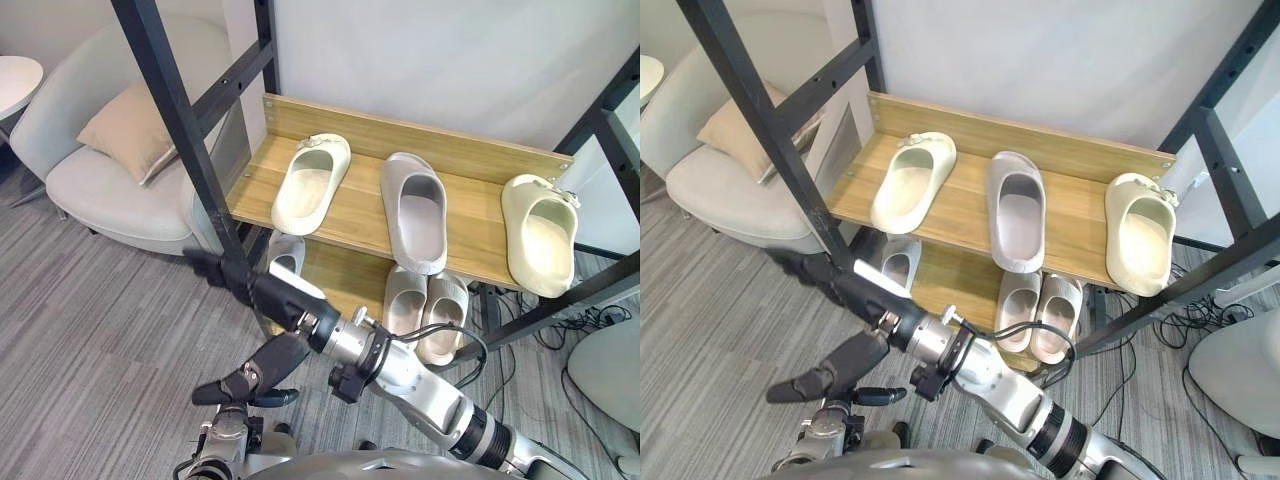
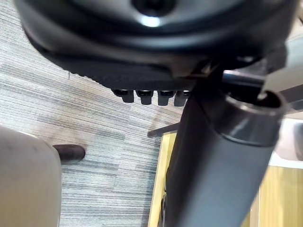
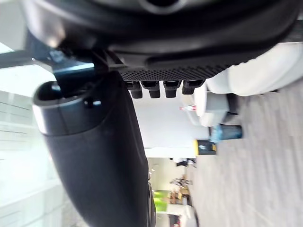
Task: Organize the slippers on the shoe rack
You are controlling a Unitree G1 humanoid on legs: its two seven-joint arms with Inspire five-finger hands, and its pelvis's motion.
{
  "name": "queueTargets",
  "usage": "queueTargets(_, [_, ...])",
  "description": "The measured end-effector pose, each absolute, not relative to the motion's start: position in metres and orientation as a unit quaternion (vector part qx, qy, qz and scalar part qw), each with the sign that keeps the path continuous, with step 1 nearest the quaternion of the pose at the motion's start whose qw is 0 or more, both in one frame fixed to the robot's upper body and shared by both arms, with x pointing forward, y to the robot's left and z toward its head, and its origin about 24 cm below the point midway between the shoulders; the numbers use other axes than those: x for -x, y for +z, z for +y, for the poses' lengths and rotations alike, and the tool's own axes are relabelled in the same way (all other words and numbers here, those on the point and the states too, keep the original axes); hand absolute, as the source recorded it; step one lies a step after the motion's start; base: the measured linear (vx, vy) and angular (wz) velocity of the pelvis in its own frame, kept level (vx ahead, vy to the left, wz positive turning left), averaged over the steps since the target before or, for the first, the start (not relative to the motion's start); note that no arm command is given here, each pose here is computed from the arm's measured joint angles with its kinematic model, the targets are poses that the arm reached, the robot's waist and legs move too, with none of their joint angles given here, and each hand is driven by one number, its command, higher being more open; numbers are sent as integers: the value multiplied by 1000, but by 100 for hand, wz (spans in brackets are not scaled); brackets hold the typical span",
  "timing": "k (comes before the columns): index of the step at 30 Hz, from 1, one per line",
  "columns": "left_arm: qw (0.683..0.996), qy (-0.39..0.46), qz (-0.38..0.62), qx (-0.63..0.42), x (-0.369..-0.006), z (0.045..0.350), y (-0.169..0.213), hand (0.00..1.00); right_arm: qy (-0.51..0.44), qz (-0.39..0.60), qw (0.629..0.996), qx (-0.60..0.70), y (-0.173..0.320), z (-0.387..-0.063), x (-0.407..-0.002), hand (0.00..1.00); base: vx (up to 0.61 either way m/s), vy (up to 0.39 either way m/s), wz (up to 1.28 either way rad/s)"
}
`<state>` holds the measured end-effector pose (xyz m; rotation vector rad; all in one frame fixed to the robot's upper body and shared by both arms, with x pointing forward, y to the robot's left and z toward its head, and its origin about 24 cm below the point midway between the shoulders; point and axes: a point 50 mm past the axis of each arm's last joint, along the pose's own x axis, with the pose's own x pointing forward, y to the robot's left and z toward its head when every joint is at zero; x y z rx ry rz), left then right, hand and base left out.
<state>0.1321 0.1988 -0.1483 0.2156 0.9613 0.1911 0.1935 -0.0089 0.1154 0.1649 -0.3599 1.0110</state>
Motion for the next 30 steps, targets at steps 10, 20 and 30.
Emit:
queueTargets(10, [873, 74, 470, -106, -124, 190, -152, 100, 359, -242, 891, -137, 145, -50, -204, 100, -18, 2, -8])
queueTargets(20, [872, 69, 475, -101, -118, 186, -154, 100, 172, -327, 924, -97, 167, -98, -220, 100, -6, -7, -4])
queueTargets(30, [873, 56, 475, -96, -116, 184, -154, 100, 18, -362, 929, 73, 174, -148, -227, 100, -1, -1, 0])
